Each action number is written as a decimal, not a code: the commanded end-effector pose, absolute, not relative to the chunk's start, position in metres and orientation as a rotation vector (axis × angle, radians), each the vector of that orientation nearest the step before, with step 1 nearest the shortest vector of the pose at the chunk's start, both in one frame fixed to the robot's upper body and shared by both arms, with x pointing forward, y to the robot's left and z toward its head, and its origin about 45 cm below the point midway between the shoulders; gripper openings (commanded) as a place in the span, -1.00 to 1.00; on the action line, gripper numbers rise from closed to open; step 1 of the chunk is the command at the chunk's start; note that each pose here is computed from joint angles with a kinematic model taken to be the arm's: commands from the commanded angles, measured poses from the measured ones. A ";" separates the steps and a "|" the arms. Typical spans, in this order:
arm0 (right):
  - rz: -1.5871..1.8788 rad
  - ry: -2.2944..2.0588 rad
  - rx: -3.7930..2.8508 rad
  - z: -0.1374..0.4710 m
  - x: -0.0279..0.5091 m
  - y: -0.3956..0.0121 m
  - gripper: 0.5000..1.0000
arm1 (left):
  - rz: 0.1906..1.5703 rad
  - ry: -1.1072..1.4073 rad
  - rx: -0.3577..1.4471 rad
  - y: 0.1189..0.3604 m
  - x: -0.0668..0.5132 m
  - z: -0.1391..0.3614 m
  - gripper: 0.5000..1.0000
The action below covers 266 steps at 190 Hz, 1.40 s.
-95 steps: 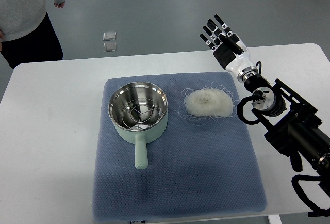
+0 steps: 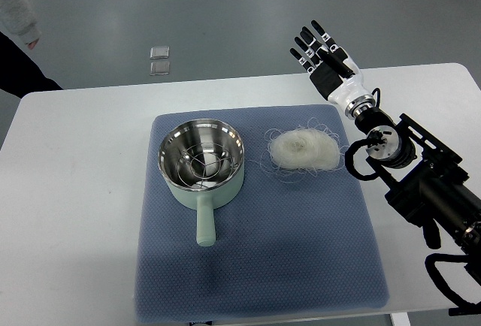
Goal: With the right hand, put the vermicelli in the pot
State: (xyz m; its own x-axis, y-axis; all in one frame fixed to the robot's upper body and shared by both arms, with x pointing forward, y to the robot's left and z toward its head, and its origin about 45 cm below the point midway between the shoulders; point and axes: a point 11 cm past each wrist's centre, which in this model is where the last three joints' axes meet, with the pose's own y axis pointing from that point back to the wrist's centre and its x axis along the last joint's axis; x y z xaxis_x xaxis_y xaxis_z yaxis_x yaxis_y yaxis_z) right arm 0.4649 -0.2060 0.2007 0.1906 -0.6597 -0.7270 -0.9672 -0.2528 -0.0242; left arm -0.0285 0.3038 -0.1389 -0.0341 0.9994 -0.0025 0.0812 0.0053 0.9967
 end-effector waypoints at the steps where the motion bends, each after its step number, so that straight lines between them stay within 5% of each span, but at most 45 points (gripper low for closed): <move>1: 0.825 1.514 -2.022 0.201 0.465 -0.202 0.72 | 1.190 1.295 1.250 0.304 -0.029 -0.139 1.00; 70: 0.181 1.505 -2.829 0.232 0.474 -0.199 0.72 | 1.185 1.293 1.252 0.303 -0.029 -0.139 1.00; 124: -1.039 0.908 -3.674 0.264 0.469 -0.181 0.72 | 1.186 1.292 1.251 0.303 -0.028 -0.139 1.00; 161: -1.533 0.581 -4.021 0.285 0.471 -0.198 0.72 | 1.181 1.296 1.244 0.301 -0.028 -0.139 1.00; 266: -1.431 0.447 -4.067 0.242 0.449 -0.178 0.71 | 1.172 1.304 1.231 0.296 -0.027 -0.139 1.00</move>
